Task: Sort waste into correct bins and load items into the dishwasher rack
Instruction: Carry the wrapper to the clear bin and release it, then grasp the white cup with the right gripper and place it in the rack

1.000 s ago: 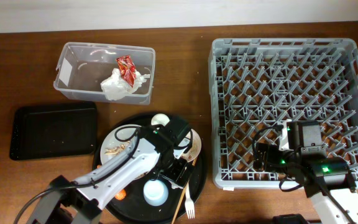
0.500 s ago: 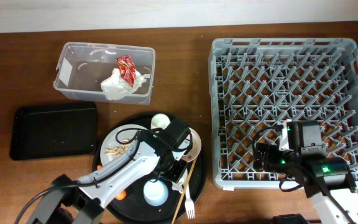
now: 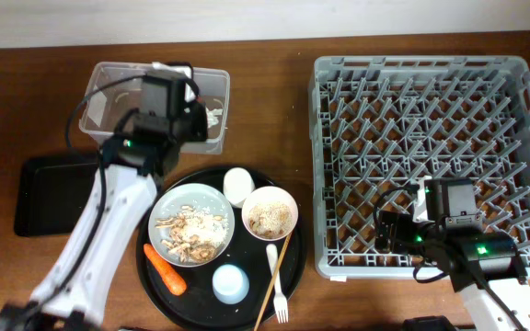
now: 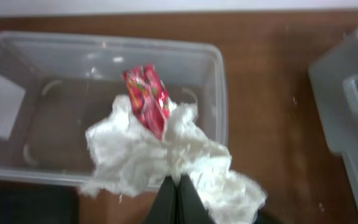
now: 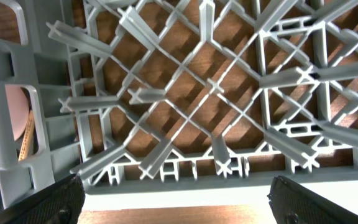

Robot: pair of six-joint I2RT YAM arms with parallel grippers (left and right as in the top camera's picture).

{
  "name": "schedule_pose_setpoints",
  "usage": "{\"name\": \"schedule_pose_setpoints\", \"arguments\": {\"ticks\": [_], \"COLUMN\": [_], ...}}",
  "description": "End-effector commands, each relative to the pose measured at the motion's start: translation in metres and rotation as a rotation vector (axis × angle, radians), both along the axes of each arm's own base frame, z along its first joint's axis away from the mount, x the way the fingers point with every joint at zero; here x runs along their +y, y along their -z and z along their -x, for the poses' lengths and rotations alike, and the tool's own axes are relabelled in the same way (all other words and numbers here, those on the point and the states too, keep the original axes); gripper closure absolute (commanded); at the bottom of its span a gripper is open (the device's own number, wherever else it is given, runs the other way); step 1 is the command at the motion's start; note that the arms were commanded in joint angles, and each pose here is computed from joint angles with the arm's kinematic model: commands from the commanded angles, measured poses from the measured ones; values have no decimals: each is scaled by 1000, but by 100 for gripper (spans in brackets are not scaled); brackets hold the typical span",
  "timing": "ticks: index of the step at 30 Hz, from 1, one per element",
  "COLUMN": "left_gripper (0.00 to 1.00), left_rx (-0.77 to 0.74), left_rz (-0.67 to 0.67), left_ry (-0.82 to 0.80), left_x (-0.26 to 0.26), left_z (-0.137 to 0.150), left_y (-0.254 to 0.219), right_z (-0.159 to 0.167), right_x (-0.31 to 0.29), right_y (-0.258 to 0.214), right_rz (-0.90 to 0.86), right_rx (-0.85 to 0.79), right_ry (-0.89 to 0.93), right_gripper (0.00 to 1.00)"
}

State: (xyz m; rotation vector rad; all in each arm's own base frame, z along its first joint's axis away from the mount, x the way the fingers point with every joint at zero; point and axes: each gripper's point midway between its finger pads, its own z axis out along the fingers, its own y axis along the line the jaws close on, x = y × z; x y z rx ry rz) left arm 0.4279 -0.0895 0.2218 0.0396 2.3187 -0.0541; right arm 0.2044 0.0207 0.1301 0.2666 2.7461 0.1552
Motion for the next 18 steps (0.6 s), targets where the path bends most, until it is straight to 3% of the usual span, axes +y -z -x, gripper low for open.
{"name": "schedule_pose_setpoints", "arguments": {"ticks": [1,3,5,8,9,11,14,18], "left_gripper": [99,99,97,1,1,1,1,1], "left_rx": [73,120,128,197,245,451,704,848], "left_rz": [37,32,33,58,52,55,118,144], "left_ry": [-3,-50,-59,-30,-32,-88,-225,-339], "left_x": [17,37,41,35,36,47,72,102], "left_z": [-36,-54,-56,-41,-26,43,106,142], "left_y": [54,93,100,84,75,66,76,93], "right_z": [-3,-3,-3,-3,-3,-3,-12,-31], "right_x": [0,0,0,2,3,12,32,51], "right_y": [-5,-5,-5,-6,-6,-7,-25,-67], "right_rz": [1,1,1,-9,-14,-62,-158,-176], "right_rx": [-20,-20,-20,-19,-19,-23,-73,-24], "right_ry": [4,4,4,0,-2,-24,-96,-271], "right_gripper": [2,2,2,1,2,2,2,2]}}
